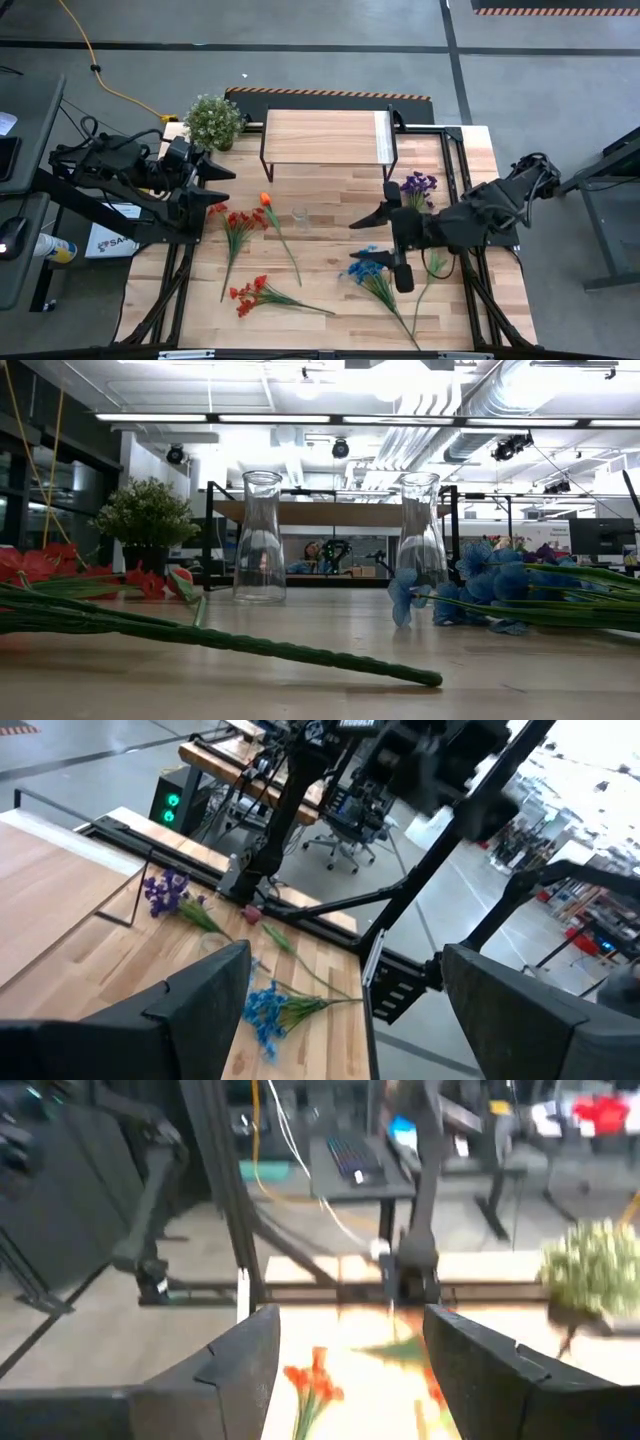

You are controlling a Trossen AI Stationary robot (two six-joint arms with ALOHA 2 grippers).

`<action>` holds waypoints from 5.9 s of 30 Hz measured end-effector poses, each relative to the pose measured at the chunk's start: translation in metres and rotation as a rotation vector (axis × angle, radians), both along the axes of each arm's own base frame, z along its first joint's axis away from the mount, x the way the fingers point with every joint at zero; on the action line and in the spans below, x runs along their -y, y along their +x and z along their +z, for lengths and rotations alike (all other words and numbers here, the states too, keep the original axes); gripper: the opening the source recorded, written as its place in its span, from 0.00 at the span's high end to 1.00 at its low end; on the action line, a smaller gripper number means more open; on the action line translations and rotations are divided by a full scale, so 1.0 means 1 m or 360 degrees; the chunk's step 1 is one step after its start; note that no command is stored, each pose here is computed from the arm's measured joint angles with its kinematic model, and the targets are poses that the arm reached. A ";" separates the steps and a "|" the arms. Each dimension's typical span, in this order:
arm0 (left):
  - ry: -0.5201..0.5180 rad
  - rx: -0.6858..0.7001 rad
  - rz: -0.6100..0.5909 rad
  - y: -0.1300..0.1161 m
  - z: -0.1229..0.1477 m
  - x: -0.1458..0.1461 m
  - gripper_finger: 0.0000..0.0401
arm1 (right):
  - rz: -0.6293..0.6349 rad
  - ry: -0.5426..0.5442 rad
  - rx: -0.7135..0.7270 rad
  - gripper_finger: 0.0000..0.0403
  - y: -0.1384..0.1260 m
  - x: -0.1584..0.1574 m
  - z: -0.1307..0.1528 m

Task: Pick and place flowers into a vace then onto a shelf
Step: Put the blue flowers into the right transparent vase

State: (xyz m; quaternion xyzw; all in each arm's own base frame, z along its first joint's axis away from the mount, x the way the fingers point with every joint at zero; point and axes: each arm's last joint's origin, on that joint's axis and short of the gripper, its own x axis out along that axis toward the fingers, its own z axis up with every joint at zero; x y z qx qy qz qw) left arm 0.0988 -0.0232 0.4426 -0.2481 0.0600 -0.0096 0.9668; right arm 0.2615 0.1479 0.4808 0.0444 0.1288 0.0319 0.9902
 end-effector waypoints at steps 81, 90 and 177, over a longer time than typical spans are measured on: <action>0.0030 -0.0001 0.0092 0.000 0.000 -0.002 0.10 | -0.0346 0.1066 -0.1856 0.41 -0.036 -0.053 -0.333; 0.0030 -0.0001 0.0091 0.000 0.000 -0.002 0.10 | -0.0384 0.1031 -0.1848 0.41 -0.031 -0.057 -0.347; 0.0042 -0.0035 0.0090 0.000 -0.002 -0.002 0.10 | -0.0270 0.0988 -0.0553 0.99 -0.020 -0.012 -0.230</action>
